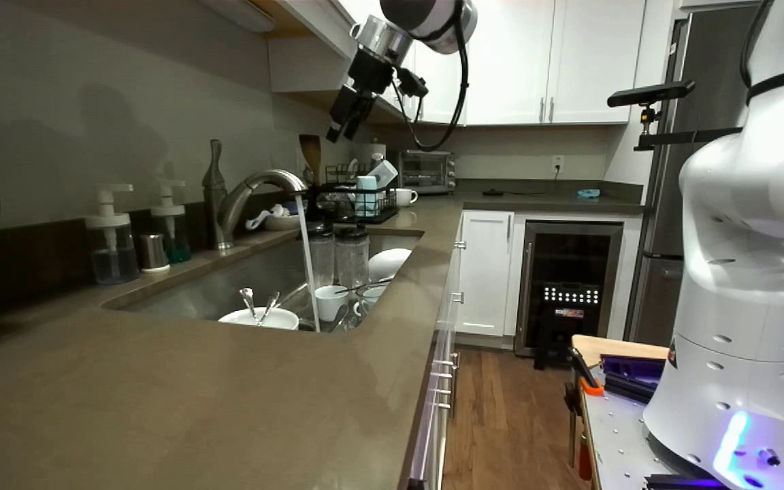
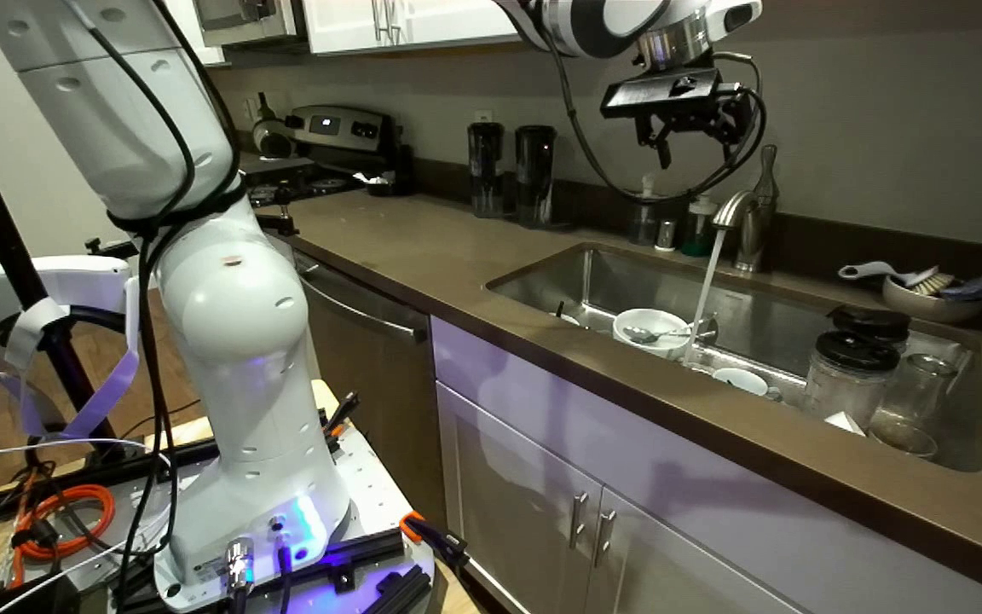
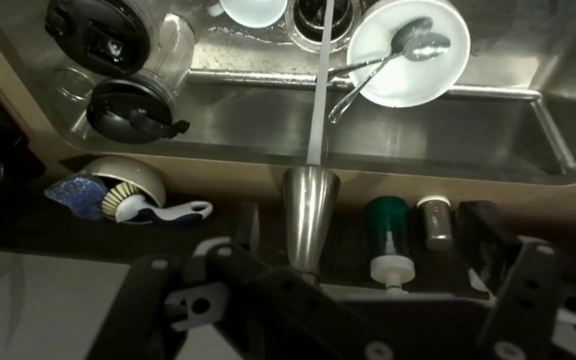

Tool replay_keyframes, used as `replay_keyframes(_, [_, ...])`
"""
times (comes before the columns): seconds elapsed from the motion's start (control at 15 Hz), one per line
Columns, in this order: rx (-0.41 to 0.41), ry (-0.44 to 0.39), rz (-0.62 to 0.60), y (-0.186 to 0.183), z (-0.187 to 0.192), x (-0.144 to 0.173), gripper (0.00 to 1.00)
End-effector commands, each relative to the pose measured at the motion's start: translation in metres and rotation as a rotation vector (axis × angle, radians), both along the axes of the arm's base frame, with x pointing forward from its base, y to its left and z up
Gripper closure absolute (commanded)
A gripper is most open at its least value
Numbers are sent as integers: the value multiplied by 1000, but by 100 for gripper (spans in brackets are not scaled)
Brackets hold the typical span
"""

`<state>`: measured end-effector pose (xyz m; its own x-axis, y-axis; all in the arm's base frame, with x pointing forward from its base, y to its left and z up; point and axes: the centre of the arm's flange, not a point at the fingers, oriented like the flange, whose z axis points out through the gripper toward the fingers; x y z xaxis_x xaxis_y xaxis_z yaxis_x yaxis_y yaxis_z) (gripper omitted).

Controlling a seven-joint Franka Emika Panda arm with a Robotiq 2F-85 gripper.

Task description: Close the faucet

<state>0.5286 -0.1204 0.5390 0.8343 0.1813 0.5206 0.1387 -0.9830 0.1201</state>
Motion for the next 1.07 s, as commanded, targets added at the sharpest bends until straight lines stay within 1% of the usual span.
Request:
replay_keyframes(0.0, [33, -56, -7, -2, 7, 49, 0])
replay_keyframes(0.2, [54, -109, -26, -1, 6, 66, 0])
replay_keyframes(0.33, [58, -139, -38, -2, 7, 70, 0])
replay_keyframes(0.4, [54, -102, -42, 5, 4, 58, 0])
replay_keyframes(0.93, [53, -100, -41, 6, 1, 61, 0])
replay_keyframes(1.0, [58, -110, -41, 6, 0, 60, 0])
